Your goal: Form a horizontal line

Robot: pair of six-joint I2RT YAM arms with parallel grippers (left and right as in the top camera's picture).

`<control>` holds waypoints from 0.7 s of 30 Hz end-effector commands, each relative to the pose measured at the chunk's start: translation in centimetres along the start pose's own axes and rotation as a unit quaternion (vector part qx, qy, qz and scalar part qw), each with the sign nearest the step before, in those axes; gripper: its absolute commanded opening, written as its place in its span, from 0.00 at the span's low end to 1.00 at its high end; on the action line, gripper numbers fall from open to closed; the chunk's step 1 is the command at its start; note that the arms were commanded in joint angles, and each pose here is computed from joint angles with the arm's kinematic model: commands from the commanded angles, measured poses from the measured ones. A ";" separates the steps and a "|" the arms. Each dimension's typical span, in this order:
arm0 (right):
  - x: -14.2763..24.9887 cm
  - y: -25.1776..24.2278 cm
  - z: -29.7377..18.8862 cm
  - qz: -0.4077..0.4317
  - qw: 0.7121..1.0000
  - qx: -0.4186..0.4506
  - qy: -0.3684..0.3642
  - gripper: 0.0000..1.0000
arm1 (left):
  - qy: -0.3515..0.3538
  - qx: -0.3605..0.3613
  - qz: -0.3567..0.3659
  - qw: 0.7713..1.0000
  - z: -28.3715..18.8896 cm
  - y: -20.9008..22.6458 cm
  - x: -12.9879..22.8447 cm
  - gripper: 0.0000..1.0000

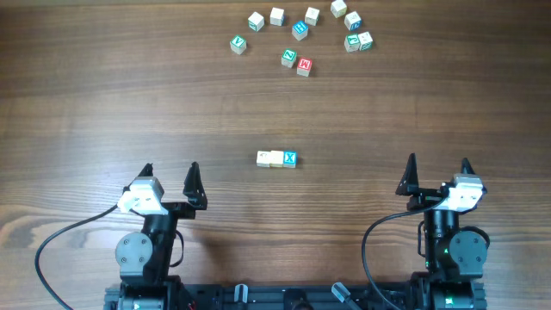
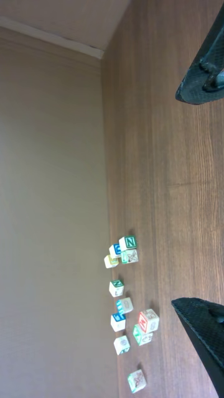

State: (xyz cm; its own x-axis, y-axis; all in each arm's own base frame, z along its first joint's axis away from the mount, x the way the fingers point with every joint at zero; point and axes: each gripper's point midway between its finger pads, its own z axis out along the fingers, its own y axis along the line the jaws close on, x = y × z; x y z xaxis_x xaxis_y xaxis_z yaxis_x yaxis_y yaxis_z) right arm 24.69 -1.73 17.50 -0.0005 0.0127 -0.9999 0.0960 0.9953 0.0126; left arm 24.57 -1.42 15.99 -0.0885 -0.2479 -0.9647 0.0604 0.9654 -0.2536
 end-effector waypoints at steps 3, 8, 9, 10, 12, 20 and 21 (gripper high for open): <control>-0.3 0.4 -0.1 -0.005 1.000 -0.011 -0.008 1.00 | -0.001 -0.004 0.010 1.000 0.0 0.2 0.2 1.00; -0.3 0.4 -0.1 -0.005 1.000 -0.011 -0.008 1.00 | -0.001 -0.004 0.010 1.000 0.0 0.2 0.2 1.00; -0.3 0.4 -0.1 -0.006 1.000 -0.011 -0.008 1.00 | -0.001 -0.004 0.010 1.000 0.0 0.2 0.2 1.00; -0.3 0.4 -0.1 -0.005 1.000 -0.011 -0.008 1.00 | -0.001 -0.004 0.010 1.000 0.0 0.2 0.2 1.00; -0.3 0.4 -0.1 -0.006 1.000 -0.011 -0.008 1.00 | 0.000 -0.004 0.010 1.000 0.0 0.2 0.2 1.00; -0.3 0.4 -0.1 -0.005 1.000 -0.011 -0.008 1.00 | -0.002 -0.004 0.010 1.000 0.0 0.1 0.1 1.00; -0.3 0.4 -0.1 -0.005 1.000 -0.011 -0.008 1.00 | -0.002 -0.004 0.010 1.000 0.0 0.1 0.2 1.00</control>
State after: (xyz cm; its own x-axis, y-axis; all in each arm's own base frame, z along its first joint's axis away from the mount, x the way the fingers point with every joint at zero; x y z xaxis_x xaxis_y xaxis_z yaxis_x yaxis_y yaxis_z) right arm 24.69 -1.73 17.50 -0.0005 0.0127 -0.9999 0.0960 0.9953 0.0126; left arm 24.57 -1.42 16.00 -0.0882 -0.2479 -0.9648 0.0605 0.9654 -0.2536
